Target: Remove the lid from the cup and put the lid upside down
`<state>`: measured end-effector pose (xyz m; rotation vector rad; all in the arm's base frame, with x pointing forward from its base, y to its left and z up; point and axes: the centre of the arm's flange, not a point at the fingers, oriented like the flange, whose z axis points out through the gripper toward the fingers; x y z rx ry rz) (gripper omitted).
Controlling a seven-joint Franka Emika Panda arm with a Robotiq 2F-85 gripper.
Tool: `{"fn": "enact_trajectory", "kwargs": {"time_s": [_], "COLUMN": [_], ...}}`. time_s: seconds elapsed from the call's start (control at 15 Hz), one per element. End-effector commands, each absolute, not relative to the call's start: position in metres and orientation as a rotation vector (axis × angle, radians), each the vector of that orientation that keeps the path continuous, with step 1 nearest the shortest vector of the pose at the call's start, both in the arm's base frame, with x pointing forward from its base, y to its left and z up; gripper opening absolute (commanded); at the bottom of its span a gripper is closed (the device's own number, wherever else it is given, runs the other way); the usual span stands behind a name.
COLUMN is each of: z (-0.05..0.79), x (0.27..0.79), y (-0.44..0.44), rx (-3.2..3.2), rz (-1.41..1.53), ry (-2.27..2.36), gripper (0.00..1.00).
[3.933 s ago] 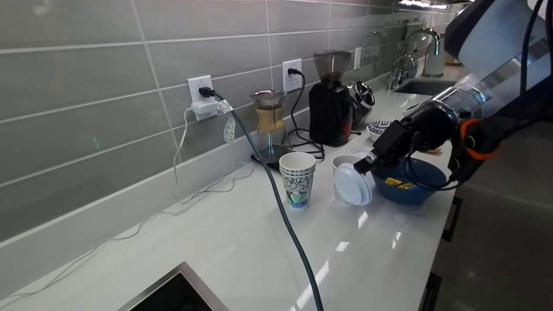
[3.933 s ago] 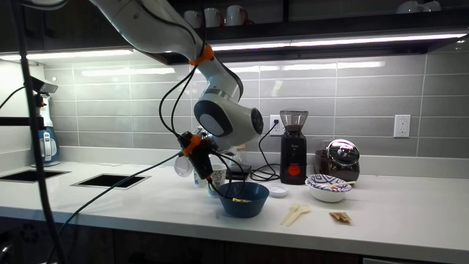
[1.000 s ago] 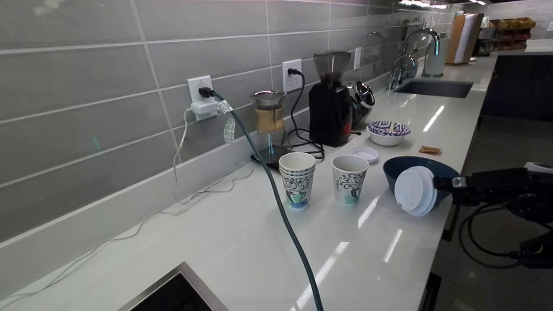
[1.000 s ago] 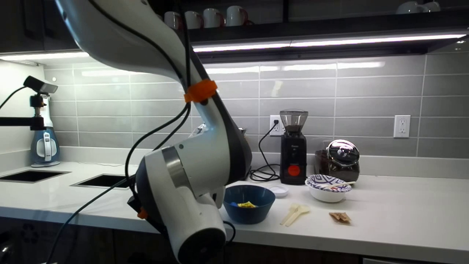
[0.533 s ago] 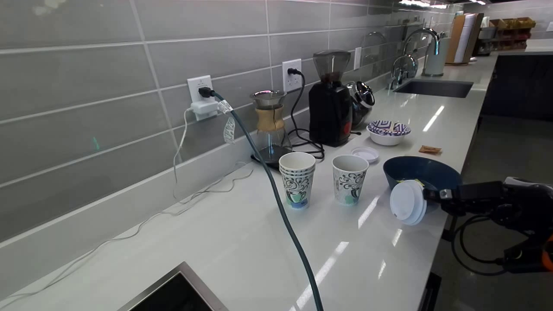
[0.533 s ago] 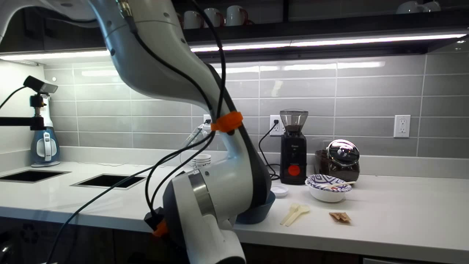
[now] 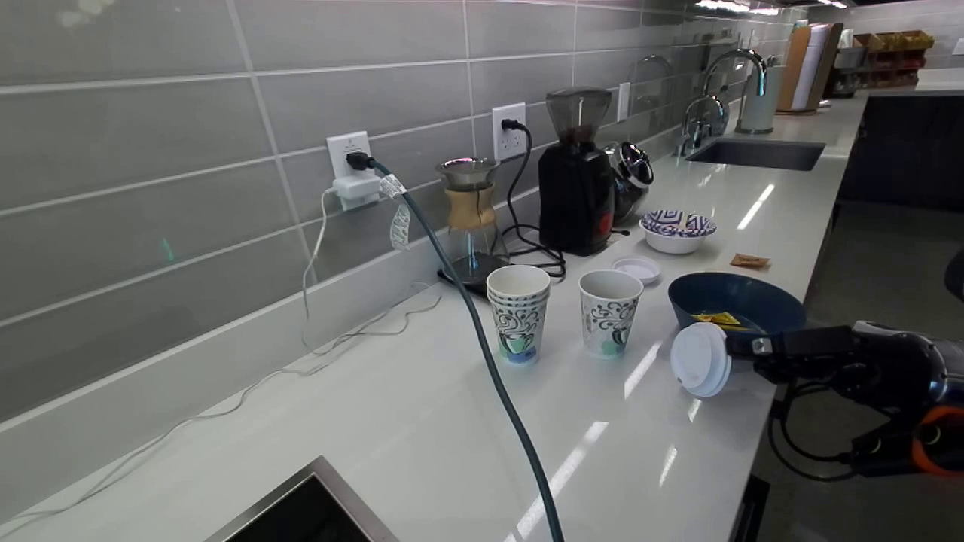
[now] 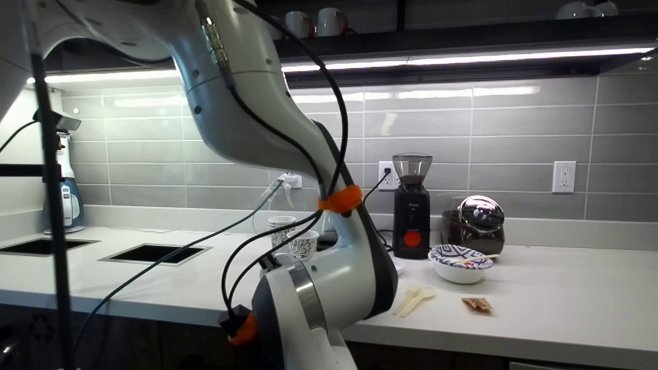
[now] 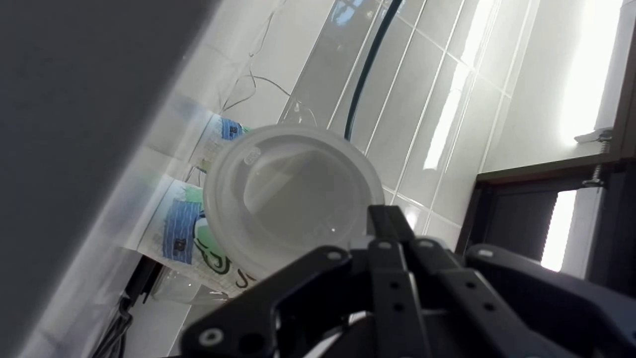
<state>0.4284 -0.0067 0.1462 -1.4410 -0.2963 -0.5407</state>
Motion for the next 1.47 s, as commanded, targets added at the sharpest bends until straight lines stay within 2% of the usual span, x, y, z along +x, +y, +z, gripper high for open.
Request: {"fn": "enact_trajectory", "kwargs": {"time_s": [0.0, 1.4], "z": [0.138, 0.128], "x": [0.441, 0.440], "y": [-0.008, -0.015], "rx": [-1.409, -1.495], "rz": [-0.521, -0.306], "ry": [-0.269, -0.059], "gripper": [0.00, 0.01]}}
